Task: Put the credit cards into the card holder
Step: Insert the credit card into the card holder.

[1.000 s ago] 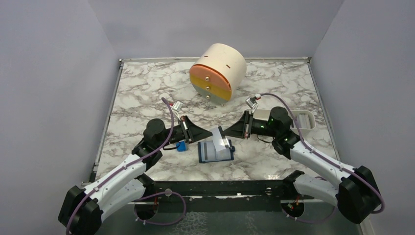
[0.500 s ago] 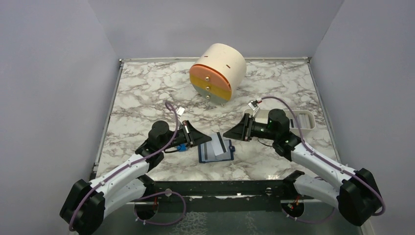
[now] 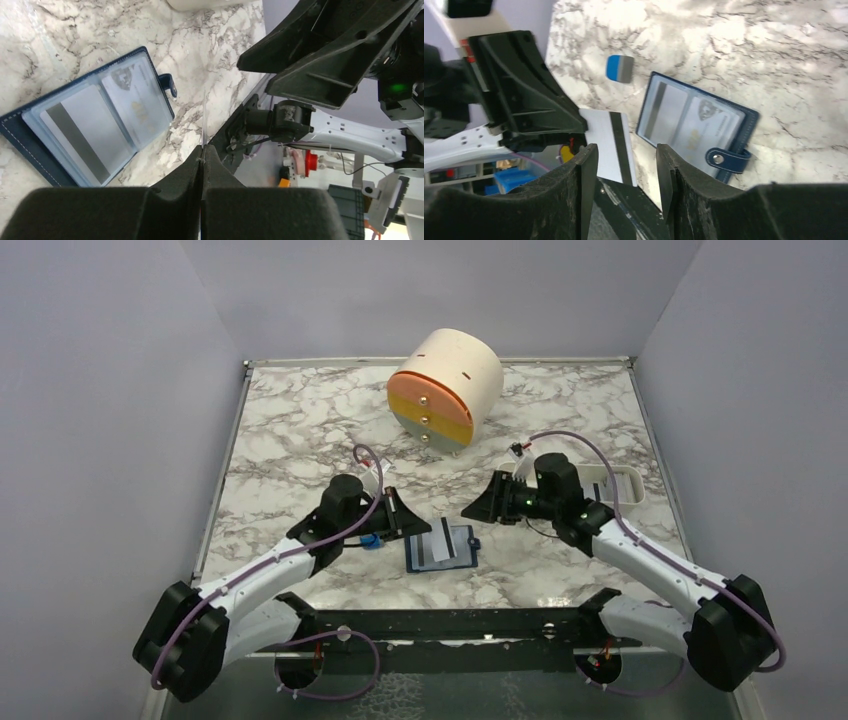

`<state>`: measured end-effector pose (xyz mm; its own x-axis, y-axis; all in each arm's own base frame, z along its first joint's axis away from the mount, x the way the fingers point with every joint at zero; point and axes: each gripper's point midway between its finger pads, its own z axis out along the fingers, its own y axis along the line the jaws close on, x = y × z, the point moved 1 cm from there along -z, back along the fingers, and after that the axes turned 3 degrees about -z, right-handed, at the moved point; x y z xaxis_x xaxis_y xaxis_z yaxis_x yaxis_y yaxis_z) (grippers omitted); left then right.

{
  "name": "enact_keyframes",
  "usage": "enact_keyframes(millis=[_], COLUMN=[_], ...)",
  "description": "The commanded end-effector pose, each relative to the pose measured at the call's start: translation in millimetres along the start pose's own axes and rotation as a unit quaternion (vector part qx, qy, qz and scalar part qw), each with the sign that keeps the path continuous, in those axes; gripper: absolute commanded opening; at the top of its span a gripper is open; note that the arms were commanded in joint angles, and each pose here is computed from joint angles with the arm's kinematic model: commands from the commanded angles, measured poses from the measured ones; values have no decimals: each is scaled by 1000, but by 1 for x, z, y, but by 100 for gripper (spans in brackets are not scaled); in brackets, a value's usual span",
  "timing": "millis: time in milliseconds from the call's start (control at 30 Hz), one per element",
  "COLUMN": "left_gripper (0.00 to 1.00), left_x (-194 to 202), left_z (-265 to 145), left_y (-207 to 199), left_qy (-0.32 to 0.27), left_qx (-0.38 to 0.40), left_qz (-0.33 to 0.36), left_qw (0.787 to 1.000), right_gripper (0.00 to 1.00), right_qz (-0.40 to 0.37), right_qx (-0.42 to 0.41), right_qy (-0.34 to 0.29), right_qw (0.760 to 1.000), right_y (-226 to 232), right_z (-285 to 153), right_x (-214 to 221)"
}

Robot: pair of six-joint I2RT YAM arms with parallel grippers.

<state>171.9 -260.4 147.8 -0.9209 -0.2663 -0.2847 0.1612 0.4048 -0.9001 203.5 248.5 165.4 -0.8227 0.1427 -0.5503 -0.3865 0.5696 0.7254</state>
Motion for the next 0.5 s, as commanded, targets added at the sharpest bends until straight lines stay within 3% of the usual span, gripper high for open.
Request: enact_keyframes(millis=[0,467], left_gripper=[0,0], left_x=[-7,-16], left_z=[0,14], left_y=[9,35], left_qy=[8,50], left_qx=[-41,-48], left_qz=[61,60], left_qw=[997,996], right_gripper=[46,45], right_qz=[-29,-68], right_qx=[59,156], right_qy=[13,70], right_qw=[998,983], right_y=[-19,-54], right_z=[7,35], right_x=[1,20])
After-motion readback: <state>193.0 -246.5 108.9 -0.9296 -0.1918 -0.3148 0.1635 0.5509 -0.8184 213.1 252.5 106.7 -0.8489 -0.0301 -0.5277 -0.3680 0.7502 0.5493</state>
